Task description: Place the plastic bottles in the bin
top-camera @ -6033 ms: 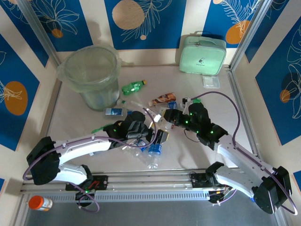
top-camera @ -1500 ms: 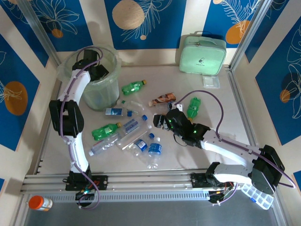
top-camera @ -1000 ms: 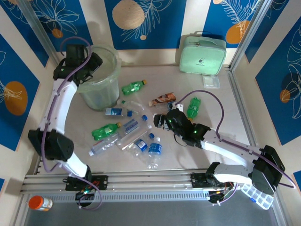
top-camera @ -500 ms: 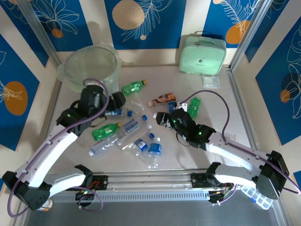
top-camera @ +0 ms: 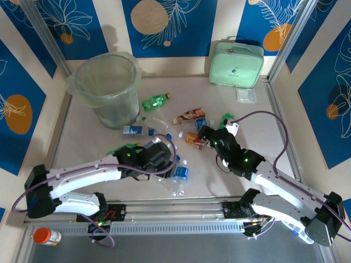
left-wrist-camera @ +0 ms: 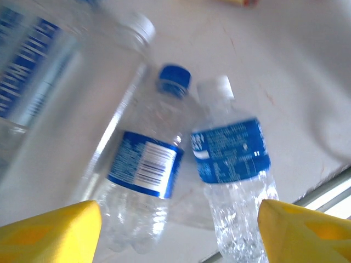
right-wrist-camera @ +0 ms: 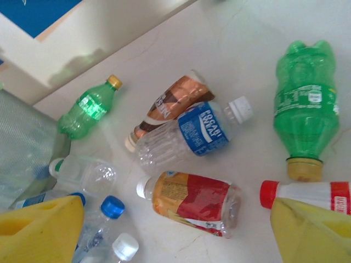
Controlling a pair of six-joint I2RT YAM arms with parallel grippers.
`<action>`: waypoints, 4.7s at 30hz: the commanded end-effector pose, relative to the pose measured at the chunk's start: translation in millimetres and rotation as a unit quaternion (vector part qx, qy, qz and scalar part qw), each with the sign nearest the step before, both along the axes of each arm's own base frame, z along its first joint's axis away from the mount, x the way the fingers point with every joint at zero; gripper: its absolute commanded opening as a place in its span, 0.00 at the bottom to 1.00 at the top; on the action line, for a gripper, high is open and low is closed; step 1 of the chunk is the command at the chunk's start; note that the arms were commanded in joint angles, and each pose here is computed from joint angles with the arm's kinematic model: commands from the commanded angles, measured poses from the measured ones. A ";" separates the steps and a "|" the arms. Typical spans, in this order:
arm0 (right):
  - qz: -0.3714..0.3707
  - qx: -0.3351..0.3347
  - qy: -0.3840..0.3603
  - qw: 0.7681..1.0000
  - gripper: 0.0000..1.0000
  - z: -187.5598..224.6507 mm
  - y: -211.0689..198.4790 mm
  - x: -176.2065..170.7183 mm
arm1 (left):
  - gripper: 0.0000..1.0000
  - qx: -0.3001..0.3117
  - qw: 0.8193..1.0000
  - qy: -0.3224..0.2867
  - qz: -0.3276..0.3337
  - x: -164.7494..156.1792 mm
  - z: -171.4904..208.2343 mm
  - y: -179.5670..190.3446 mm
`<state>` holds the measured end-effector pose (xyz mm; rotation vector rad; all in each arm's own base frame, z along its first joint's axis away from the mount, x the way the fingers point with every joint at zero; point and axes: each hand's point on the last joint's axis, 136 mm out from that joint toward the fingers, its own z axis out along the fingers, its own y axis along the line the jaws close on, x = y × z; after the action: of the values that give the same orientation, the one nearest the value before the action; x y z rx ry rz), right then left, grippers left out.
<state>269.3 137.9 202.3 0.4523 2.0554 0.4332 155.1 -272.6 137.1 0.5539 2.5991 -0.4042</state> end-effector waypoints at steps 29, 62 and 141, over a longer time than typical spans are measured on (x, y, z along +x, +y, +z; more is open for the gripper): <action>-0.018 0.008 0.012 1.000 0.88 -6.8 -3.5 3.7 | 0.75 0.084 0.994 0.073 -0.020 -25.5 -97.2 -82.2; -0.014 0.025 -0.016 0.999 0.88 3.5 -9.7 -1.0 | 0.49 0.046 0.999 0.003 -0.021 -11.3 -48.7 -61.0; 0.168 -0.133 -0.030 0.976 0.90 -9.3 111.9 -3.4 | 0.45 -0.204 0.789 0.053 0.577 353.5 70.5 226.4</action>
<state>261.1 248.9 179.2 -0.1243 2.1244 0.3582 506.0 -44.7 214.8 -1.0921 2.3226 -0.4529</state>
